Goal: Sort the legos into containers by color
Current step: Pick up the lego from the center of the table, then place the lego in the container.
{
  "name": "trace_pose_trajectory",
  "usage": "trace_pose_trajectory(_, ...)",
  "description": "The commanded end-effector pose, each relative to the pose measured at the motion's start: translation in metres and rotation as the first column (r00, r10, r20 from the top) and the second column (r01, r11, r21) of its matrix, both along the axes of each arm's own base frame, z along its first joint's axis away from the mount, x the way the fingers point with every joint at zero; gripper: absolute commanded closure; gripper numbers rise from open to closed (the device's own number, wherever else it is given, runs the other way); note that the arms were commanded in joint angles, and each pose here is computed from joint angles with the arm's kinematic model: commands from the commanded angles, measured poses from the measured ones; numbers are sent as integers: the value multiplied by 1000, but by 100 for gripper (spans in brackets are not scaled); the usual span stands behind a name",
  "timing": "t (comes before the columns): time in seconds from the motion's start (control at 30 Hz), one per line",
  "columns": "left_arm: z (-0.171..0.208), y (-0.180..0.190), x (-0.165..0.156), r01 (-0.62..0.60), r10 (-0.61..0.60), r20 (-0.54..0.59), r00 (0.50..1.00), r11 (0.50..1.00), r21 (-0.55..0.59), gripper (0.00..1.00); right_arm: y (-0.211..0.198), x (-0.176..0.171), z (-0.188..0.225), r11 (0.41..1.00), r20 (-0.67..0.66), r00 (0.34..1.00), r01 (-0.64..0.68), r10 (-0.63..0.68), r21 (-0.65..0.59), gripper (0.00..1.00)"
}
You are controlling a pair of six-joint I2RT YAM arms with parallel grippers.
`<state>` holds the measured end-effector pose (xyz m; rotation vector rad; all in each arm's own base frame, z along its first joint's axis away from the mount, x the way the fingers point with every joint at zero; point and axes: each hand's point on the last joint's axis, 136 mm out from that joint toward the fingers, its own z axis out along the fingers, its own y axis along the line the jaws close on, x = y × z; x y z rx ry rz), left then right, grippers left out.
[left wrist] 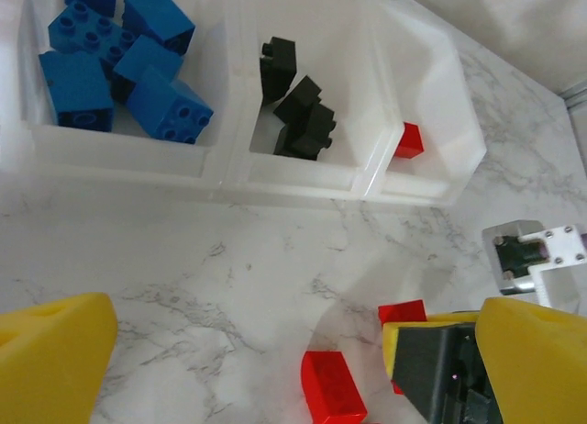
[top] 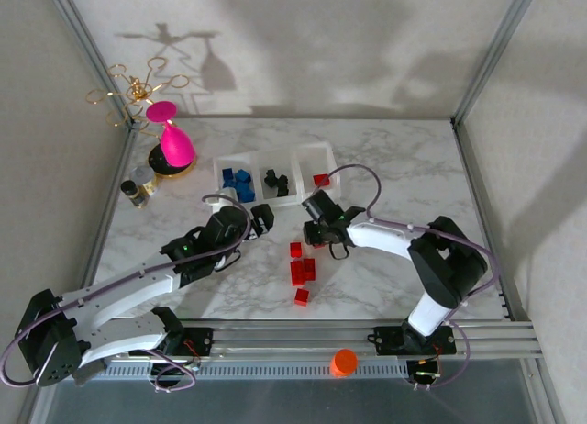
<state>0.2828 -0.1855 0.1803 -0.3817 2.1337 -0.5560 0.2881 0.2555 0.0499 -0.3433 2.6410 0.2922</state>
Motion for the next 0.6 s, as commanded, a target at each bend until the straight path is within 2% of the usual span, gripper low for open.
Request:
trace_pose_trajectory(0.0, 20, -10, 7, 18, -17, 45, 999, 1000, -16, 0, -6, 28, 38, 999, 82, 996, 20, -22, 25, 68)
trace_pose_trajectory(0.23, 31, -27, 21, 39, -38, 63, 997, 999, -17, 0, -23, 87, 70, 995, 204, 974, 101, -99, 0, 70)
trace_pose_trajectory(0.57, 38, -38, 38, 30, -30, 82, 996, 1000, 1, 0, -18, 155, 70, 988, 251, 958, 149, -137, -29, 70)
